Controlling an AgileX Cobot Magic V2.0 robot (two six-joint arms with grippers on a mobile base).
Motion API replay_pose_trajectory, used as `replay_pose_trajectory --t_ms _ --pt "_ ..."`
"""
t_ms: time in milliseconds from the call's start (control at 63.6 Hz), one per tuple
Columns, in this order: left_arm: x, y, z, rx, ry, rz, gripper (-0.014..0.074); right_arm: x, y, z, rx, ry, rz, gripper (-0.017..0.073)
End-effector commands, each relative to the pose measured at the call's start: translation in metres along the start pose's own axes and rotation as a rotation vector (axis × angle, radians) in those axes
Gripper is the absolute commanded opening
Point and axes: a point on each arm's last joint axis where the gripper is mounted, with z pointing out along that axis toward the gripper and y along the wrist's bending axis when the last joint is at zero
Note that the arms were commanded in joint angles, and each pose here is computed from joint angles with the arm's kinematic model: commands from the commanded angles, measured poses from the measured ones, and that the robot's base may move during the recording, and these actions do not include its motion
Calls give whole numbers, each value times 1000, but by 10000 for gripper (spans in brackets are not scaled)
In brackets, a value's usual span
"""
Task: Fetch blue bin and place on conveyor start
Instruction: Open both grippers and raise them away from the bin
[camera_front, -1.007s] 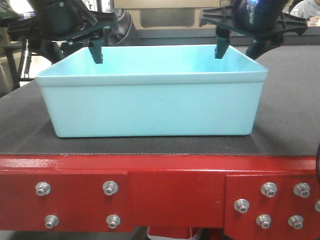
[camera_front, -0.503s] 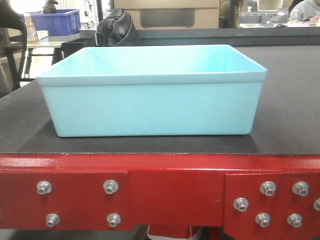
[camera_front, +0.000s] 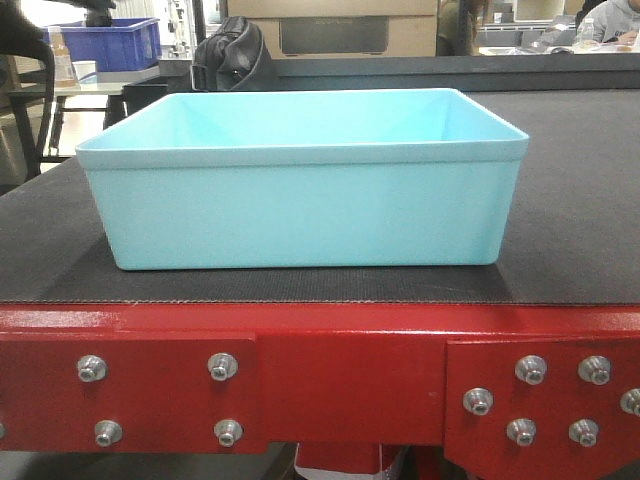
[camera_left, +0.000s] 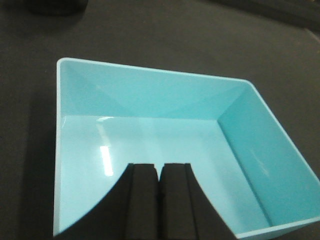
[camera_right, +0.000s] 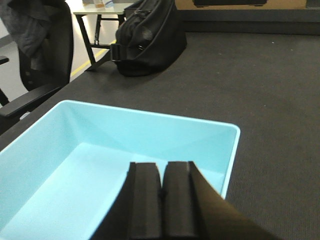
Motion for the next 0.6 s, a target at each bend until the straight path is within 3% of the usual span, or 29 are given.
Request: replay_pose_trajectory --t_ms 0,330,582 --pt "0 -2 -23 39 -71 6 -106 5 0 -18 -17 -40 -20 -167" --pt "-1 2 -96 29 -136 2 -111 -3 -2 -88 18 -128 -20 -167" --pt "-9 0 -136 75 -268 -1 -111 -16 1 -130 5 -267 -19 -167"
